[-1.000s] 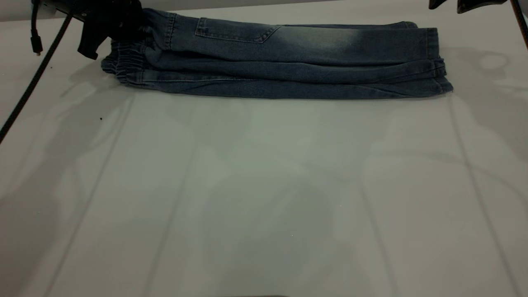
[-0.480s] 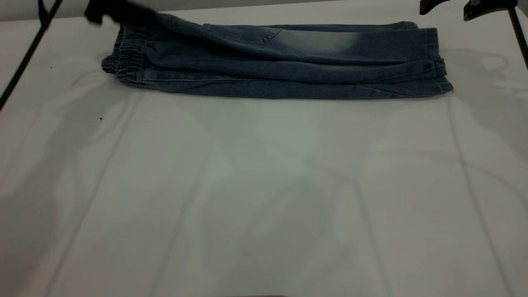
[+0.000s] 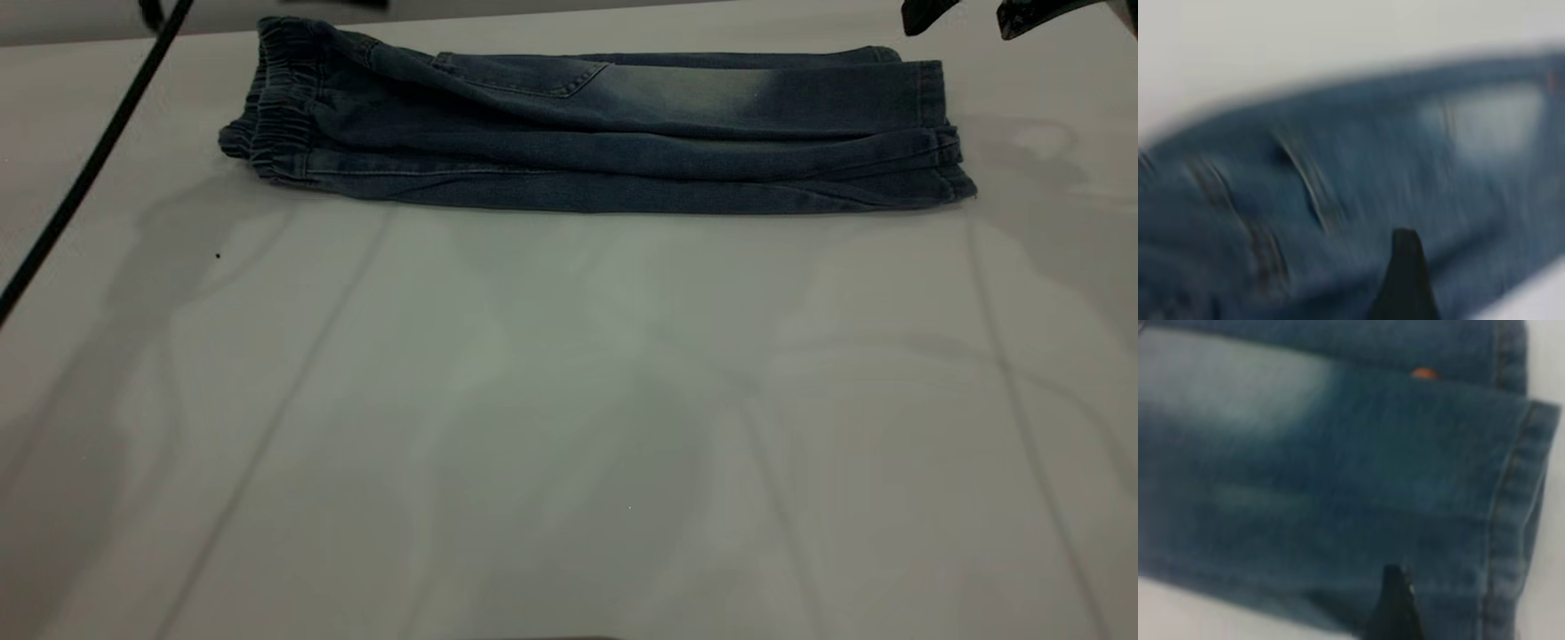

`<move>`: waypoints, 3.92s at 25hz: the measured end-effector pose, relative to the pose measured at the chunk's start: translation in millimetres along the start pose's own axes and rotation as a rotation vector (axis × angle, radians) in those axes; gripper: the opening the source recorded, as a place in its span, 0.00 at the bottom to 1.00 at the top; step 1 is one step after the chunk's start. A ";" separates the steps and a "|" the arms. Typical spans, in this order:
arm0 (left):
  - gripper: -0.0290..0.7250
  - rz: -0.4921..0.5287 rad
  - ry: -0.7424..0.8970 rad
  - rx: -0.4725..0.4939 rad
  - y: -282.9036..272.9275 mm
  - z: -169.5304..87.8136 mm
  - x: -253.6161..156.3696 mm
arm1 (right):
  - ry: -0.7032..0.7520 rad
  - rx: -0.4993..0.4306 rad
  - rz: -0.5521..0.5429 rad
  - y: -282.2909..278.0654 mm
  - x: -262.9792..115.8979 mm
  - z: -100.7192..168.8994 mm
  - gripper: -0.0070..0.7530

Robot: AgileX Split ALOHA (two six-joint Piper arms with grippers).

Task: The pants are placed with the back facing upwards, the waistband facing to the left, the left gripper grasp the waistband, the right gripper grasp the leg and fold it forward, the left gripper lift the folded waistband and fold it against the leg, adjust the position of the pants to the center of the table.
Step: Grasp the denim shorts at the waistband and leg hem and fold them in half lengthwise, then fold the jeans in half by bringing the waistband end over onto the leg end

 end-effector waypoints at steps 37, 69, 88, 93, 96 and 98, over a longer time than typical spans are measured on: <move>0.64 -0.122 0.305 0.439 40.0 1.4 4.9 | -0.232 0.323 -0.007 0.6 -17.8 86.8 0.67; 0.64 0.189 -0.092 0.401 -61.1 101.7 -27.6 | -0.230 0.435 -0.186 35.0 -21.2 143.6 0.66; 0.64 0.066 -0.187 0.362 -34.0 114.0 -33.6 | -0.285 0.323 -0.037 35.6 -24.6 137.6 0.64; 0.64 0.041 -0.188 0.334 -21.9 109.5 -31.5 | -0.287 0.325 -0.031 35.5 -25.3 137.7 0.64; 0.64 0.045 -0.149 0.312 -8.8 105.5 -33.1 | -0.289 0.331 -0.022 35.3 -26.3 138.2 0.64; 0.64 0.053 -0.140 0.307 -2.3 105.2 -36.9 | -0.290 0.335 -0.018 35.2 -26.7 138.5 0.64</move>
Point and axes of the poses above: a point on each arm's last joint axis where the gripper is mounted, y pointing out along that axis toward the gripper, z along the wrist's bending axis when the last joint is at zero, x = y × z, the point moved 1 cm from there along y, pointing out along that axis toward the gripper, and after that the axes turned 7 degrees about y, right-handed, at the moved point
